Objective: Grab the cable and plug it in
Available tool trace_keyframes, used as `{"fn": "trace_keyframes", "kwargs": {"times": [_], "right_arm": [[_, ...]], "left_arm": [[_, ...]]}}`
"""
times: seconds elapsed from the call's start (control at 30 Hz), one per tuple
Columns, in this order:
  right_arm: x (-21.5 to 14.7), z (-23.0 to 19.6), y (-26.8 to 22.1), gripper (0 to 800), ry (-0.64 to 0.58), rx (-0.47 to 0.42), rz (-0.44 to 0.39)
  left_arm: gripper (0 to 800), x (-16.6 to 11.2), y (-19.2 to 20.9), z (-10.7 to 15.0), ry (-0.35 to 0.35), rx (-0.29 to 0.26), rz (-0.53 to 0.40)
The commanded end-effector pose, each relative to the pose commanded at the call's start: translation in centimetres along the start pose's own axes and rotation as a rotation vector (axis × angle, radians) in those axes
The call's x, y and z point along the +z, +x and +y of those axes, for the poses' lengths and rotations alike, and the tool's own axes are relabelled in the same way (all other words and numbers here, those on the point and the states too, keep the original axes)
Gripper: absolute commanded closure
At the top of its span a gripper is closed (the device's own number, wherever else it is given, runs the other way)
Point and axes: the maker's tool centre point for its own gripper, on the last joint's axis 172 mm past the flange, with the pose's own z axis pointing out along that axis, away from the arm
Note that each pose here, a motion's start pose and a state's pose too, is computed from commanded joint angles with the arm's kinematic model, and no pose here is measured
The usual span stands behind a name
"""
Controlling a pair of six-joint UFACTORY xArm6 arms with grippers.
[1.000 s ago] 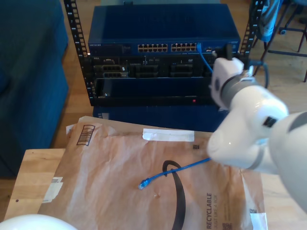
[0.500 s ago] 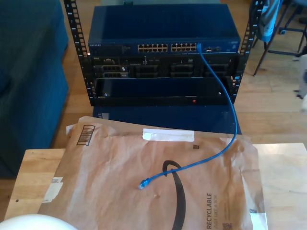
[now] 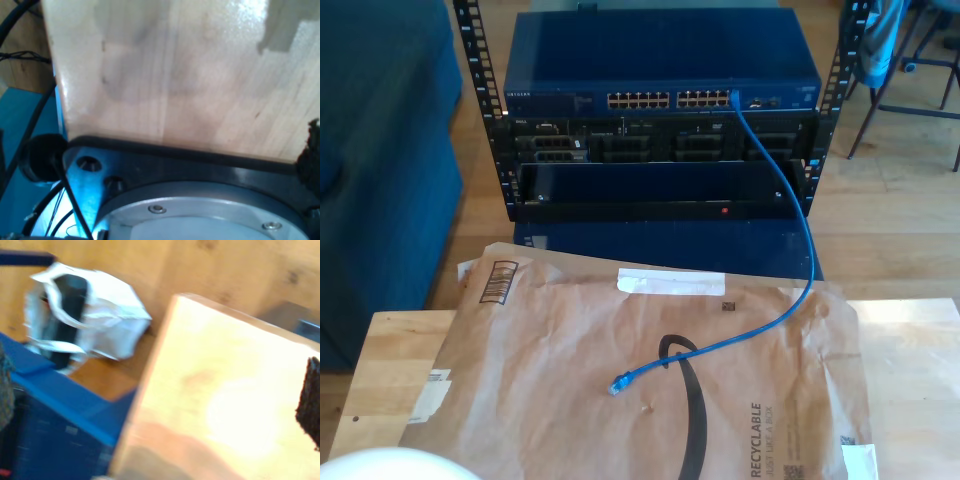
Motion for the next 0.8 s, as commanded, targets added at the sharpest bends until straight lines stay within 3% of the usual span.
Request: {"fn": "trace_keyframes", "kwargs": {"times": [0.1,0.2,0.4,0.57,0.8], "right_arm": [[-1.7,6.4,-0.2,4,-0.137,0.005,-0.022],[-3.0,12.9,-2.3,4,-0.262,0.033,-0.096],[-2.2,23.6,-8.7,4,-0.274,0.159,-0.169],[-1.2,26.5,-11.8,4,-0.261,0.191,-0.166],[1.4,28.3,-15.2,4,-0.265,0.244,-0.237]], "left_arm": [[0,0.0,0.0,0.0,0.0,0.0,0.0],[0,0.0,0.0,0.0,0.0,0.0,0.0],[0,0.0,0.0,0.0,0.0,0.0,0.0],[0,0.0,0.0,0.0,0.0,0.0,0.0],[0,0.0,0.0,0.0,0.0,0.0,0.0]]}}
